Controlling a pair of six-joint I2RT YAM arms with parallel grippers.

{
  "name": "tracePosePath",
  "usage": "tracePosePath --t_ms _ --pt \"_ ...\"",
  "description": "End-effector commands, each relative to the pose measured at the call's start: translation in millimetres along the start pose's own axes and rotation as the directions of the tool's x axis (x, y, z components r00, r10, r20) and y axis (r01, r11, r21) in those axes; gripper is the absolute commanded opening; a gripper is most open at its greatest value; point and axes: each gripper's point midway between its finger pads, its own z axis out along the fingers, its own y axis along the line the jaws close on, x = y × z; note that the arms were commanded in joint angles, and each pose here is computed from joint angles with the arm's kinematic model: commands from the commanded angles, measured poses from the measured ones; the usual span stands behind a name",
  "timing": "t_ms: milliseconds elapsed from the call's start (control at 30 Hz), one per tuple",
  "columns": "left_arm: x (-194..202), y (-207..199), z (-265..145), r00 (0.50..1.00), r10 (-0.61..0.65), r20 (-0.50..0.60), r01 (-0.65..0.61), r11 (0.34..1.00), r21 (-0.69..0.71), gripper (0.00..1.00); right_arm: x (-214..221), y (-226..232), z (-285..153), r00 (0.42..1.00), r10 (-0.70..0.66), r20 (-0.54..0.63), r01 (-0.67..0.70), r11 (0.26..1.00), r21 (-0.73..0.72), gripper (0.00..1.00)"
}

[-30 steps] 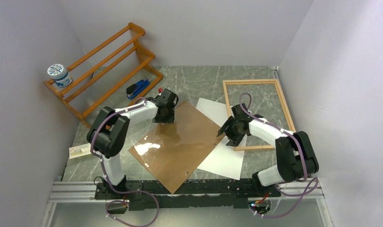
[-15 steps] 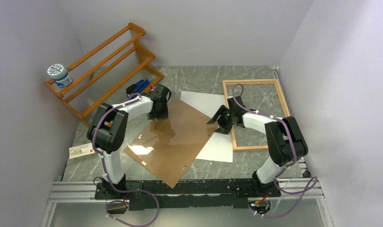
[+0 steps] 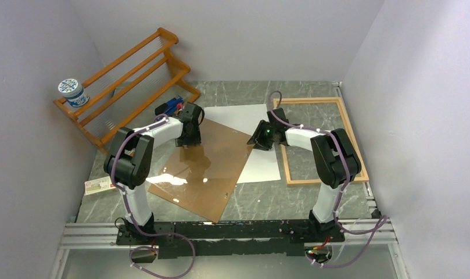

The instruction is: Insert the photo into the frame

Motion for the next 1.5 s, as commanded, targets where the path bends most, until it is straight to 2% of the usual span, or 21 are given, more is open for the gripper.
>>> tracePosePath --t_ms 0,200,367,567,767,1133,1267,1467 --pt "27 6 -3 0.996 0.005 -0.086 -0.006 1.000 -0.010 0.60 -26 10 -1 0.993 -0.088 0.080 0.086 0.996 0.033 0.37" --pt "30 7 3 0.994 0.021 -0.106 -0.023 1.000 -0.021 0.58 -42 19 -10 0.985 -0.106 0.132 0.101 0.994 0.049 0.35" --pt "32 7 3 0.994 0.022 -0.110 -0.024 1.000 -0.016 0.58 -48 10 -5 0.989 -0.065 0.136 0.051 0.993 0.104 0.46" --pt "34 3 4 0.992 0.023 -0.124 -0.023 1.000 0.002 0.57 -49 18 1 0.991 -0.046 0.129 0.040 0.998 0.042 0.48" --pt "35 1 4 0.991 0.023 -0.129 -0.022 1.000 0.010 0.57 -58 -13 5 0.989 -0.006 0.150 -0.027 0.975 0.220 0.55" --pt "39 -2 6 0.990 0.029 -0.141 -0.025 0.999 0.030 0.51 -56 10 19 0.991 -0.066 0.121 0.060 0.997 0.047 0.47" --pt "39 -2 7 0.989 0.031 -0.146 -0.026 0.999 0.031 0.50 -54 38 9 0.993 -0.064 0.097 0.079 0.985 -0.150 0.44" --pt "44 -5 8 0.986 0.021 -0.162 -0.015 0.999 0.043 0.48 -47 66 -16 0.991 -0.095 0.097 0.119 0.948 -0.295 0.44"
